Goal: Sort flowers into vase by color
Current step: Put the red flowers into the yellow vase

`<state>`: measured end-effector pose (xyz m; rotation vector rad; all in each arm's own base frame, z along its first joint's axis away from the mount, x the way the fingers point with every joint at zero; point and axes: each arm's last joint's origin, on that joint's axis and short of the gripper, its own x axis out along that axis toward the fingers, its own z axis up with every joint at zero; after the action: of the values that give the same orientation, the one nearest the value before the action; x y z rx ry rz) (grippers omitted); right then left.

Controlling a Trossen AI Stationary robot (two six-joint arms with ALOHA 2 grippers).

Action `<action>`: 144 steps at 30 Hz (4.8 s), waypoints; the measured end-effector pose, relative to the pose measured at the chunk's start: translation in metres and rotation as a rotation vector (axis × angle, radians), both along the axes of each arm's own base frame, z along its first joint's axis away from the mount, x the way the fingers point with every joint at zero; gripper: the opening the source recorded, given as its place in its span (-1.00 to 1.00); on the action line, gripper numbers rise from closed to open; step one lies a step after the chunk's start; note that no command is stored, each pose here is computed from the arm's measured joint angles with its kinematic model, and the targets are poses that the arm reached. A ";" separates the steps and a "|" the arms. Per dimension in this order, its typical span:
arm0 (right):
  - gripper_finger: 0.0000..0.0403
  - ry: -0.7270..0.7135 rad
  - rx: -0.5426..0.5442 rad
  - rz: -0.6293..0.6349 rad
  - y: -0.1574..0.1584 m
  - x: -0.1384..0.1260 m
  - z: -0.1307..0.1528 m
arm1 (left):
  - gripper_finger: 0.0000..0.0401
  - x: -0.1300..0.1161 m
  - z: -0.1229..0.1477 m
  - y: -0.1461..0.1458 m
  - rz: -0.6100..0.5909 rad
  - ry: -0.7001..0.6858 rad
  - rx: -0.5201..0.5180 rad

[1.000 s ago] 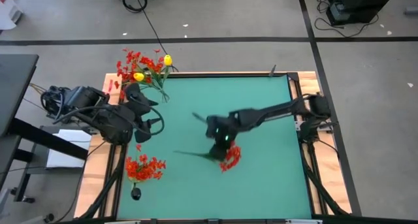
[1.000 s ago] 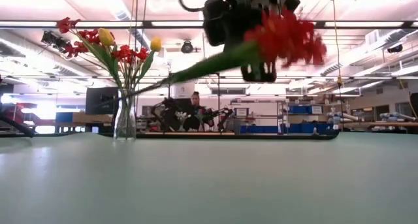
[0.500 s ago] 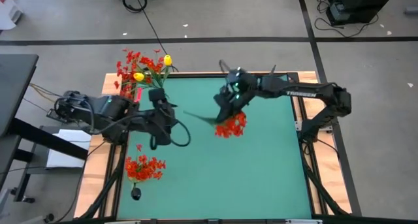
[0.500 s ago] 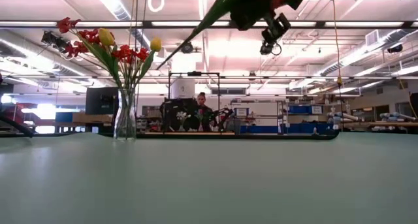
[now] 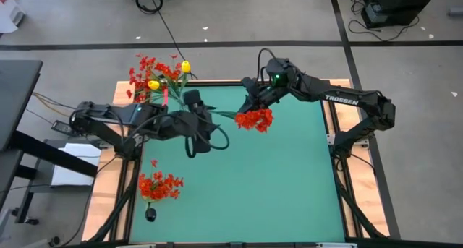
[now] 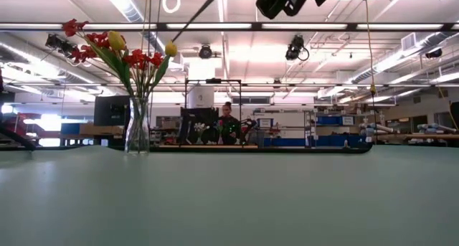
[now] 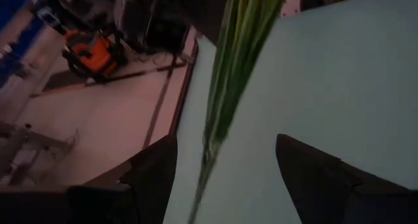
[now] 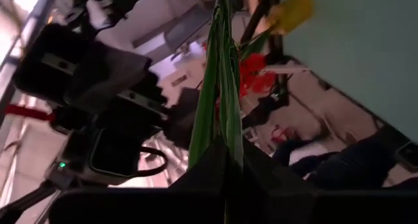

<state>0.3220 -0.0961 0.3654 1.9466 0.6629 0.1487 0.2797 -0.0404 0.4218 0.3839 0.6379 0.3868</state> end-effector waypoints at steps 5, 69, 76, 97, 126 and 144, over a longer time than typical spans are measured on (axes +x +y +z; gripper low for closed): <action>-0.84 -0.018 0.011 0.010 0.001 0.001 0.003 | 0.23 0.016 -0.006 0.002 -0.033 0.019 0.061; 0.01 -0.380 -1.262 -0.306 0.042 -0.086 0.074 | -0.98 -0.055 0.004 0.017 0.027 -0.194 -0.255; 0.01 -0.354 -1.283 -0.294 0.063 -0.085 0.072 | -0.98 -0.096 -0.011 0.000 -0.052 -0.286 -0.304; -0.02 0.023 -1.575 -0.459 0.103 -0.071 0.050 | -0.98 -0.232 -0.033 0.026 -0.425 -0.443 -0.420; -0.26 0.132 -1.375 -0.674 0.161 -0.049 0.022 | -0.98 -0.305 -0.089 0.039 -1.449 -0.450 -0.880; -0.26 0.122 -1.321 -0.654 0.164 -0.047 0.020 | -0.98 -0.276 -0.118 0.020 -1.444 -0.435 -0.802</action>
<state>0.2749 0.0682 0.3854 0.7827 0.0593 -0.6661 0.0039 -0.0204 0.3035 -0.0833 -0.0512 -1.1233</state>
